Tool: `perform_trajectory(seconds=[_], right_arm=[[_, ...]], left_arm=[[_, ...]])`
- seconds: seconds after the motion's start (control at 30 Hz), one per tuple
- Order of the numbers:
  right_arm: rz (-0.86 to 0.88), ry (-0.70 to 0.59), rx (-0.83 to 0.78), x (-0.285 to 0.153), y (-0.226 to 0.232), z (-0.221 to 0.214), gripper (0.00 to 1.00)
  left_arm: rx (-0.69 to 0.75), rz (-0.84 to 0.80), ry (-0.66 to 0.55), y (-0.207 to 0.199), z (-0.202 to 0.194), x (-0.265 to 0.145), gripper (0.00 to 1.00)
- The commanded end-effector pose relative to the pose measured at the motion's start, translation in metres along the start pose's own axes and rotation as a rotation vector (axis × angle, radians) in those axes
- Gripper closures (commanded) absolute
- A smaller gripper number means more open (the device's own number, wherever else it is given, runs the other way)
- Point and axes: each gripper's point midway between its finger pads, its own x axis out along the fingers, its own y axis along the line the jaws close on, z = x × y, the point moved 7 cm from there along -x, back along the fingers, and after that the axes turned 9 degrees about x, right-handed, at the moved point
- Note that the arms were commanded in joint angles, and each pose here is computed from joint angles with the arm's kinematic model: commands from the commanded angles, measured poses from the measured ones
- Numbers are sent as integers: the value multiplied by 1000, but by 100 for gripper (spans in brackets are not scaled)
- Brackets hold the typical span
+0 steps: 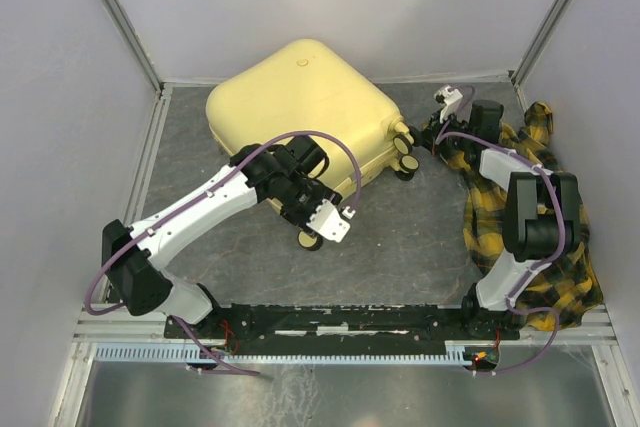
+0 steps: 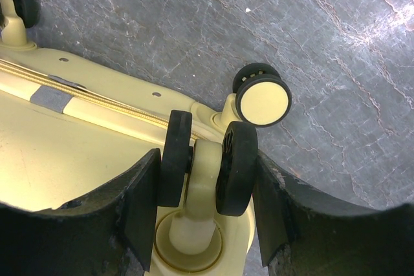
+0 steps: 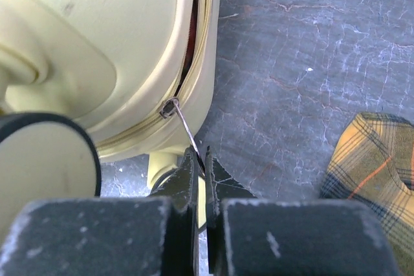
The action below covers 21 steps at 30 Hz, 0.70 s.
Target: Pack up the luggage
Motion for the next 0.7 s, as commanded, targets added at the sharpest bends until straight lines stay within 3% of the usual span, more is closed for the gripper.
perform_trajectory(seconds=[0.0, 0.37, 0.5, 0.67], right_arm=[[-178, -174, -90, -6, -42, 63, 98], [82, -48, -71, 30, 40, 29, 98], [128, -10, -81, 24, 63, 13, 98], [130, 2, -62, 19, 72, 7, 98]], left_arm=[[-164, -368, 22, -74, -4, -1, 66], [-176, -401, 66, -106, -9, -4, 66], [-225, -291, 45, -101, -1, -14, 47], [-233, -28, -82, -55, 26, -49, 24]])
